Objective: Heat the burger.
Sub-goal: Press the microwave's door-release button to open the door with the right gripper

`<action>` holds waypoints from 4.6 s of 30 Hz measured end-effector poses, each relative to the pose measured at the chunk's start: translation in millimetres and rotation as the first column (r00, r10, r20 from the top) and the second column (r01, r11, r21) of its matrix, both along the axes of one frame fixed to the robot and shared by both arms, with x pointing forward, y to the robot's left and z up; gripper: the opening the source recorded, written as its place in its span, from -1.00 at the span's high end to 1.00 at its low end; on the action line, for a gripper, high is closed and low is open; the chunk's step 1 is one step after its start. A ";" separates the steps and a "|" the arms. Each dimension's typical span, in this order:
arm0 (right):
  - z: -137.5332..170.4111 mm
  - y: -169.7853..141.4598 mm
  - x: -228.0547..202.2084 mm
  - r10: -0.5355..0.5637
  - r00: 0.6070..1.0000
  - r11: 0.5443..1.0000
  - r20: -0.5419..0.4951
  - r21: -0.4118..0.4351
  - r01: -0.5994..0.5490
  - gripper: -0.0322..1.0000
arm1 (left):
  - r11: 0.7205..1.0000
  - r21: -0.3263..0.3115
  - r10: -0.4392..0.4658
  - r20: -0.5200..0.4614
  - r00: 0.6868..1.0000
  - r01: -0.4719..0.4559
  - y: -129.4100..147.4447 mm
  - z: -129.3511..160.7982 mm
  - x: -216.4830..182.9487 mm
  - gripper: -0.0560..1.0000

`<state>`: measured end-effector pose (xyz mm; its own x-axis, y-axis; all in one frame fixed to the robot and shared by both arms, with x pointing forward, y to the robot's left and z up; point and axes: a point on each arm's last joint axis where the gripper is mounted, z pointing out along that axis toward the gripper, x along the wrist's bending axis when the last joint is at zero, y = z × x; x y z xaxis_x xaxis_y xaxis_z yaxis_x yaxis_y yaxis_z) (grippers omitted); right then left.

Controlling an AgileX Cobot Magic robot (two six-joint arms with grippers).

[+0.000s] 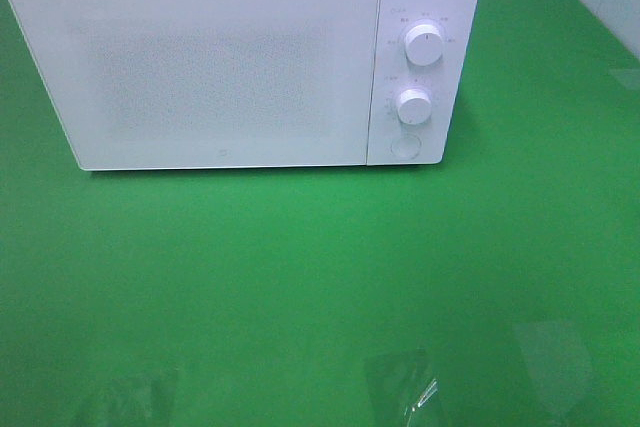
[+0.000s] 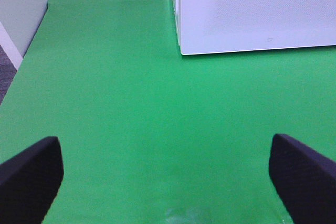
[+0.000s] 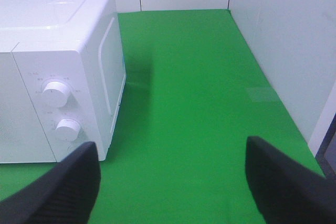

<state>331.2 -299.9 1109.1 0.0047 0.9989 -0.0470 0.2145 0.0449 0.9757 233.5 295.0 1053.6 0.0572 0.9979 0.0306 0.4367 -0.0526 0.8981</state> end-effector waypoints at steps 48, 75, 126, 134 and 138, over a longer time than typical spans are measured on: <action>-127.5 7.9 150.2 0.043 0.999 0.994 0.012 0.103 -0.044 -0.53 | 1.000 0.000 0.000 0.000 1.000 0.000 0.0 0.0 0.0 -0.98; -181.3 112.5 119.9 0.034 0.999 0.814 -0.038 0.580 -0.006 -0.39 | 1.000 0.000 0.000 0.000 1.000 0.000 0.0 0.0 0.0 -0.98; -224.5 140.7 202.8 -0.098 0.919 -0.003 -0.381 0.924 0.382 0.90 | 1.000 0.001 0.001 0.000 1.000 -0.001 0.1 0.0 0.0 -0.98; -233.3 147.1 219.8 -0.090 0.915 0.002 -0.394 0.918 0.396 0.90 | 1.000 0.001 0.001 0.000 1.000 -0.001 0.1 0.0 0.0 -0.98; -237.1 152.4 228.3 -0.086 0.917 0.000 -0.389 0.921 0.390 0.90 | 1.000 0.001 0.001 0.000 1.000 -0.001 0.1 0.0 0.0 -0.98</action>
<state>559.5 -147.5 872.0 0.3980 0.0469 0.9162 0.1377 -0.9904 -0.0091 233.5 295.1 1053.6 0.0566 0.9979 0.0315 0.4368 -0.0531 0.8980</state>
